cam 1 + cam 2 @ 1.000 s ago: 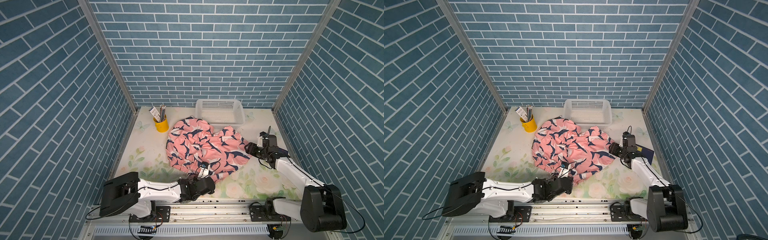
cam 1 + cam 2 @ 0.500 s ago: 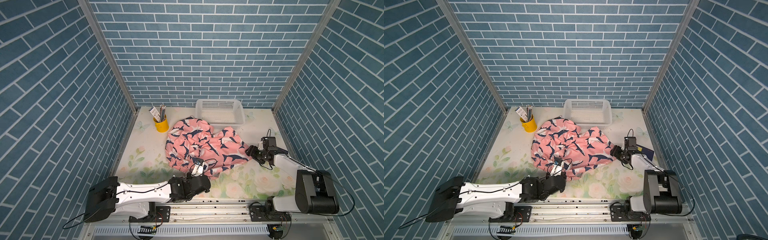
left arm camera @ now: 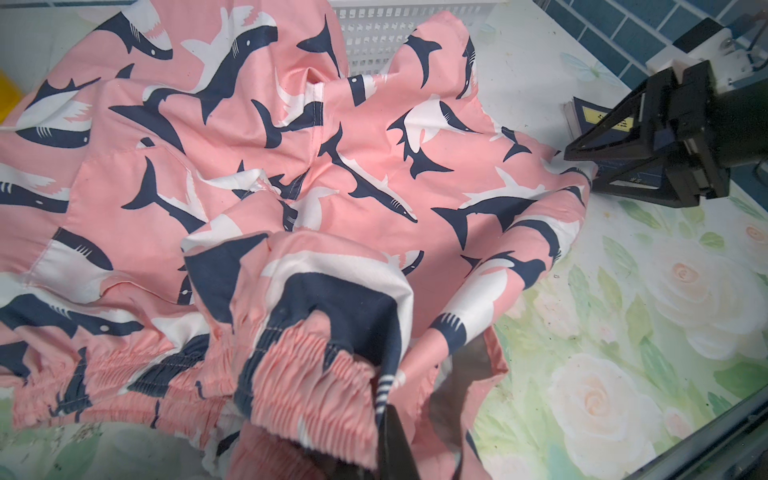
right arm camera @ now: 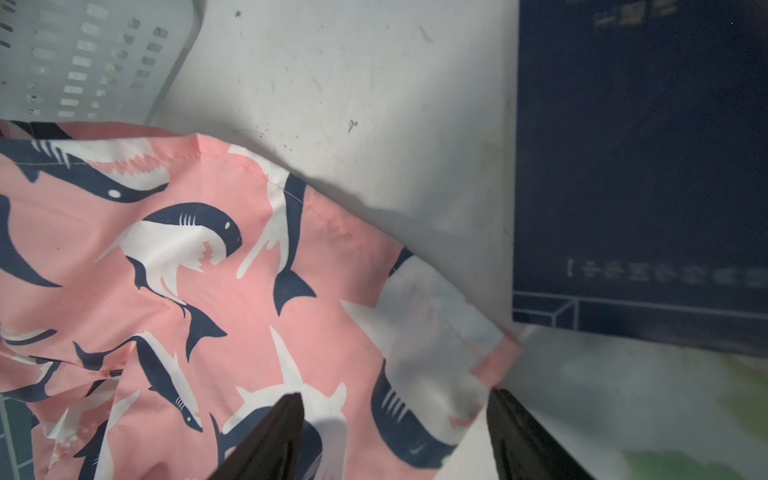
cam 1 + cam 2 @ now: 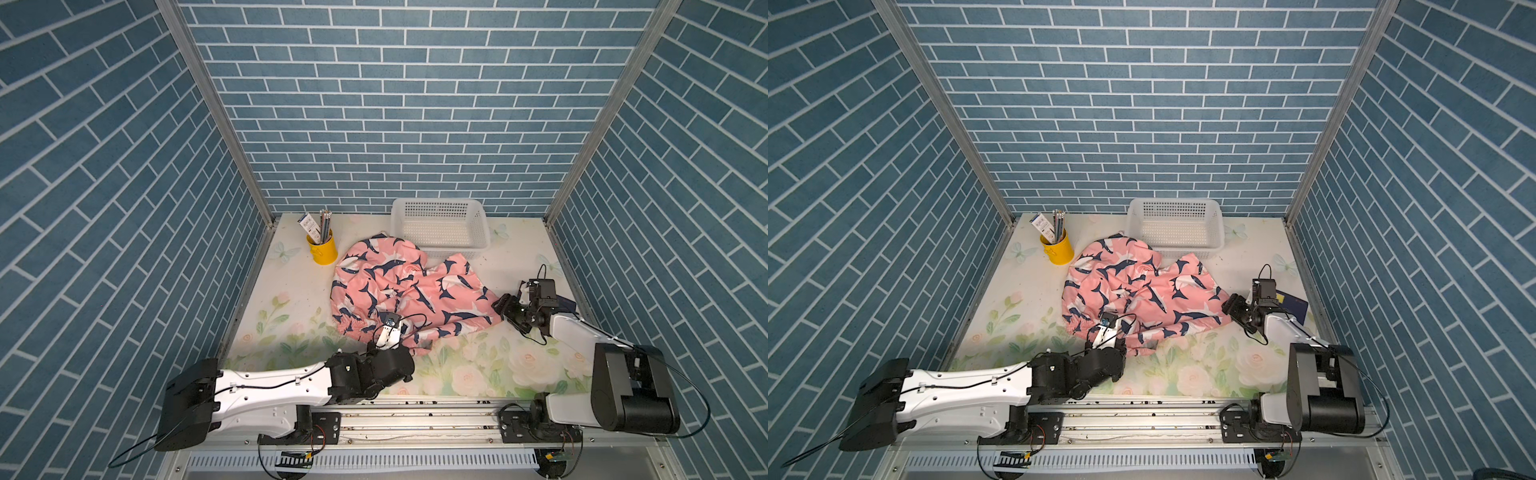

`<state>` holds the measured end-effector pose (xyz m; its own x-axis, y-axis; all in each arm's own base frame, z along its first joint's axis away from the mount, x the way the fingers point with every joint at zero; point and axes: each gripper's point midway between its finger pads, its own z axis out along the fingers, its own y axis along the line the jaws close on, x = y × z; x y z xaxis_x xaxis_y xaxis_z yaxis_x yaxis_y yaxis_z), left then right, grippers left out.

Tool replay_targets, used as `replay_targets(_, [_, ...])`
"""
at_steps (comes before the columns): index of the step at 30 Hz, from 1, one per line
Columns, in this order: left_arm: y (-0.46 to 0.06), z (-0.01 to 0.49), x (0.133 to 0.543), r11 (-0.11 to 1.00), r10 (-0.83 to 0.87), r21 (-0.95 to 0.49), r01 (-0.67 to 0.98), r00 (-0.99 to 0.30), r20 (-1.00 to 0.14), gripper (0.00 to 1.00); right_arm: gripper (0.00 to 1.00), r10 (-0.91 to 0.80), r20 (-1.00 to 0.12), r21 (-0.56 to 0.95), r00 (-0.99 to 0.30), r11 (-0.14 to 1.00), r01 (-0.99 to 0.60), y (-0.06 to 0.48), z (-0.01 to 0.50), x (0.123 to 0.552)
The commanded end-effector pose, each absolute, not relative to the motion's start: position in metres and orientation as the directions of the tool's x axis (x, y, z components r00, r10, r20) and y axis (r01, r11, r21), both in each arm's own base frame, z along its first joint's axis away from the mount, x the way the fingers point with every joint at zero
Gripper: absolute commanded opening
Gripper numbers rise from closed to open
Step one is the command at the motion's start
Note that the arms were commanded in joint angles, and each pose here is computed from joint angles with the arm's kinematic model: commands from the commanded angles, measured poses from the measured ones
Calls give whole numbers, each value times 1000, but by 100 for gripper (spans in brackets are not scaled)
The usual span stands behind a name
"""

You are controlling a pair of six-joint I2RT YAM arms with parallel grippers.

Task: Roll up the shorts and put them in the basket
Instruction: Fold the shorts at the center of the board.

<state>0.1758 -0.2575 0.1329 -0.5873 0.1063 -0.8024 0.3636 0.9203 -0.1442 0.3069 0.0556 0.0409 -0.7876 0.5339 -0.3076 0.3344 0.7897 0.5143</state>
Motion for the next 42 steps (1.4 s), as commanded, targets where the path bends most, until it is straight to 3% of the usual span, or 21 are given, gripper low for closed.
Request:
replay_targets(1, [-254,134,180,925,151,-91,368,-577,-803,0,73,569,-239,509,-787,764,398,55,28,289])
replay_targets(6, [-258,141,183,919,164,-82,385,-564,-809,0,57,587,-239,552,-773,737,389,60,28,297])
replay_targets(11, [-255,185,204,915,118,-115,387,-529,-841,0,0,591,-330,648,-736,709,280,69,82,344])
replay_targets(15, [-233,255,240,922,49,-143,361,-473,-879,0,0,591,-465,709,-660,695,122,74,174,390])
replay_targets(20, [-207,352,282,938,32,-112,328,-404,-914,0,0,599,-618,722,-509,688,-67,73,308,413])
replay_targets(25, [-195,446,307,937,0,-110,332,-313,-950,0,0,601,-728,680,-331,695,-233,71,430,394])
replay_targets(31, [-167,530,307,928,-63,-134,348,-207,-976,0,0,567,-822,538,-56,739,-406,64,572,333])
replay_targets(38, [-153,556,288,906,-78,-145,398,-179,-981,0,0,535,-825,424,183,799,-426,48,672,278])
replay_targets(42, [-152,515,315,919,-65,-165,359,-275,-959,0,0,549,-823,452,146,788,-418,49,665,304])
